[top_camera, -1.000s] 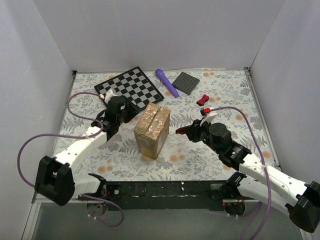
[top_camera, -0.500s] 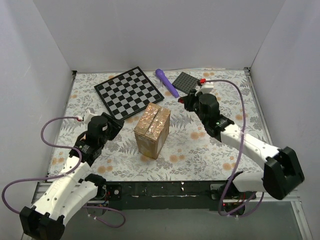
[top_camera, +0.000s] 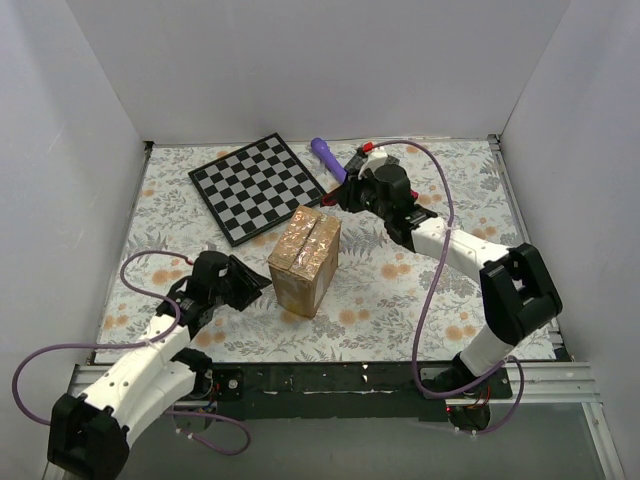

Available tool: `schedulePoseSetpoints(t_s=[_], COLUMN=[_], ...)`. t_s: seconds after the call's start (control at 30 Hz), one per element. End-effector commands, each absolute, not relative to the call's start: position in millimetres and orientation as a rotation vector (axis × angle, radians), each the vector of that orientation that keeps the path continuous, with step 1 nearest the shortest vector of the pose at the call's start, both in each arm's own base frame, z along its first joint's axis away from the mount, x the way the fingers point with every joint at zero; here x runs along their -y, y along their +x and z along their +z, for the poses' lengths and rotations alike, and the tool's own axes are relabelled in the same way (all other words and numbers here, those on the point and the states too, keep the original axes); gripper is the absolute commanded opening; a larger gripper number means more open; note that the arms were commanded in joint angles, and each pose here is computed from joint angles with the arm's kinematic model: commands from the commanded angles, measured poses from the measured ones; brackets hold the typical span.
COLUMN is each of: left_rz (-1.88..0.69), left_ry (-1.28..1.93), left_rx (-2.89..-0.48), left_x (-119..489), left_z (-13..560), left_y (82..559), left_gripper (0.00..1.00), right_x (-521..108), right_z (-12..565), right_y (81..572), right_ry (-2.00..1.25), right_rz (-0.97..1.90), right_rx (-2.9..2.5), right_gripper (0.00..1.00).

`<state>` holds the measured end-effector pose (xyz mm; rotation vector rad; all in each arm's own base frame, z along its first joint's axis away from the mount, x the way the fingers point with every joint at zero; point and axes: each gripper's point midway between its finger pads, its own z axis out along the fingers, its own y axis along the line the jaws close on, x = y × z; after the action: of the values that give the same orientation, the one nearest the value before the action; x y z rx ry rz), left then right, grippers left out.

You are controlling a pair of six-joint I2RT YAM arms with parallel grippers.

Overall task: Unpack the express box
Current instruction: Adjust the express box at the center of the board.

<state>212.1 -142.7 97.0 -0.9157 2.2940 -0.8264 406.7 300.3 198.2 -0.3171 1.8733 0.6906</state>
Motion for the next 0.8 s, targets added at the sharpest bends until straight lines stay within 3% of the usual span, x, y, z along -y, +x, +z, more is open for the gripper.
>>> schedulePoseSetpoints(t_s=[0.0,0.4,0.57,0.67,0.77], left_rz=[-0.99,-0.973,-0.629,-0.547,-0.587], left_ry=[-0.81,-0.789,-0.885,-0.911,-0.958], left_rx=[-2.322,-2.294,-2.189,-2.12,-2.217], left_x=[171.4,182.0,128.2,98.4,101.8], left_z=[110.7,120.3,134.4,152.5,131.0], left_y=[221.5,256.1,290.8,276.8,240.4], left_gripper=[0.43,0.45,0.46,0.41,0.32], right_x=[-313.7,-280.3,-251.5,-241.9,-245.7], right_z=[240.2,223.2,232.8,239.4,246.6], right_y=[377.9,309.5,320.2,337.9,356.5], right_ry=[-0.421,-0.424,-0.319,-0.268,-0.211], right_rz=[0.823,0.823,0.667,0.589,0.623], right_rx=[-1.73,-1.764,-1.742,-1.735,-1.726], right_gripper=[0.01,0.01,0.01,0.01,0.01])
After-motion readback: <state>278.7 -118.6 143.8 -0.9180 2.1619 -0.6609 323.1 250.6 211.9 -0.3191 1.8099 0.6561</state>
